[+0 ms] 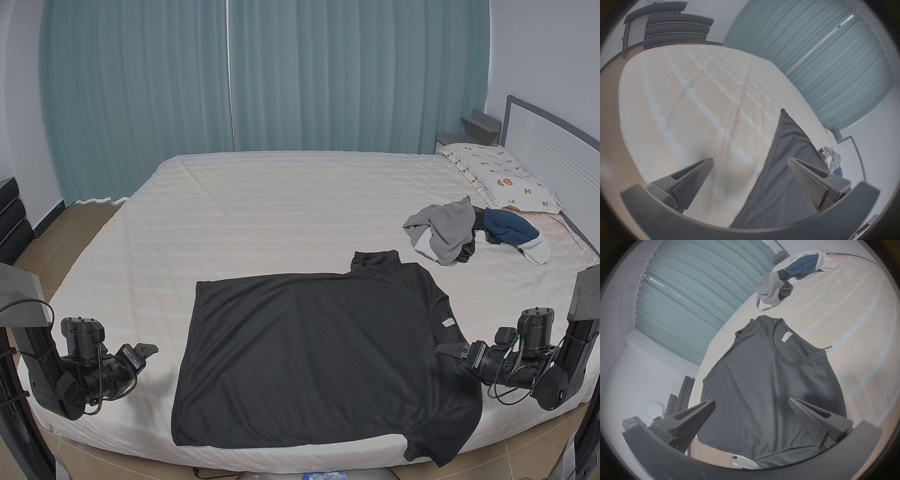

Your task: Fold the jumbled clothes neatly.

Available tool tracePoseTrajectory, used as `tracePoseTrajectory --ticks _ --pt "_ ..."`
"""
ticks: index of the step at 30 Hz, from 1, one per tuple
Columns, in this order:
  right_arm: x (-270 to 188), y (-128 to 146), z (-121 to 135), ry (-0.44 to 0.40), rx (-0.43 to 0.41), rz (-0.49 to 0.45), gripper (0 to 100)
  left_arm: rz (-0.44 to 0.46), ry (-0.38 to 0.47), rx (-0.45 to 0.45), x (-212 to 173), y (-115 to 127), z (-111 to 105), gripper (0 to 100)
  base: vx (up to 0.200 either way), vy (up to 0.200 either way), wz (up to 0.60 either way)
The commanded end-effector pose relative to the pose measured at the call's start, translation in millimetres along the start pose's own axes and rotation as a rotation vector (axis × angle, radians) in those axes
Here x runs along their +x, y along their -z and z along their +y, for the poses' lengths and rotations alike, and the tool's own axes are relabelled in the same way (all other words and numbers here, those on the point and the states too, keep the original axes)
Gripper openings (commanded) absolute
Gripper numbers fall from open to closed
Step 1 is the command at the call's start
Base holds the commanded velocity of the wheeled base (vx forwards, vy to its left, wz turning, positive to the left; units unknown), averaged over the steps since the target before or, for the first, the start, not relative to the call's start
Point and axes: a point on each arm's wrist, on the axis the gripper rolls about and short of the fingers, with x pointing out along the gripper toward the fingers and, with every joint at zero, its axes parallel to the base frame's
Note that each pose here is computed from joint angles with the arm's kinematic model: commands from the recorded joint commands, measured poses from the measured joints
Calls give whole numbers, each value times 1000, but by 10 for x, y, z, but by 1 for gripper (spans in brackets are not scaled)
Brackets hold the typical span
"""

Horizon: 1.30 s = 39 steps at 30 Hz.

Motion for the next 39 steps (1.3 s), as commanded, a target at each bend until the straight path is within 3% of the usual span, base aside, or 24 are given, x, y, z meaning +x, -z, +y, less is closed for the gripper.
tracePoseTrajectory --ticks 1,13,20,25,33,35,39 --pt "-3 -3 5 -3 -1 -2 100 3 18 9 3 18 -53 100 0 -200 0" --pt "3 -7 11 -6 0 -2 100 -24 36 12 30 -29 -113 100 0 -50 0" --pt "42 -81 51 -28 76 -29 100 -75 122 -9 186 -184 -374 100 0 0 0" --pt "87 -91 58 -35 89 -26 100 -97 164 -7 632 -486 -661 100 0 0 0" --pt "145 -177 82 -52 109 -49 100 -64 178 -2 1345 -766 -915 100 0 0 0" --pt "178 -198 82 -54 106 -51 100 -17 201 3 1545 -860 -1006 100 0 0 0" --pt "241 -234 99 -65 95 -59 100 -27 207 4 1887 -990 -1074 100 0 0 0"
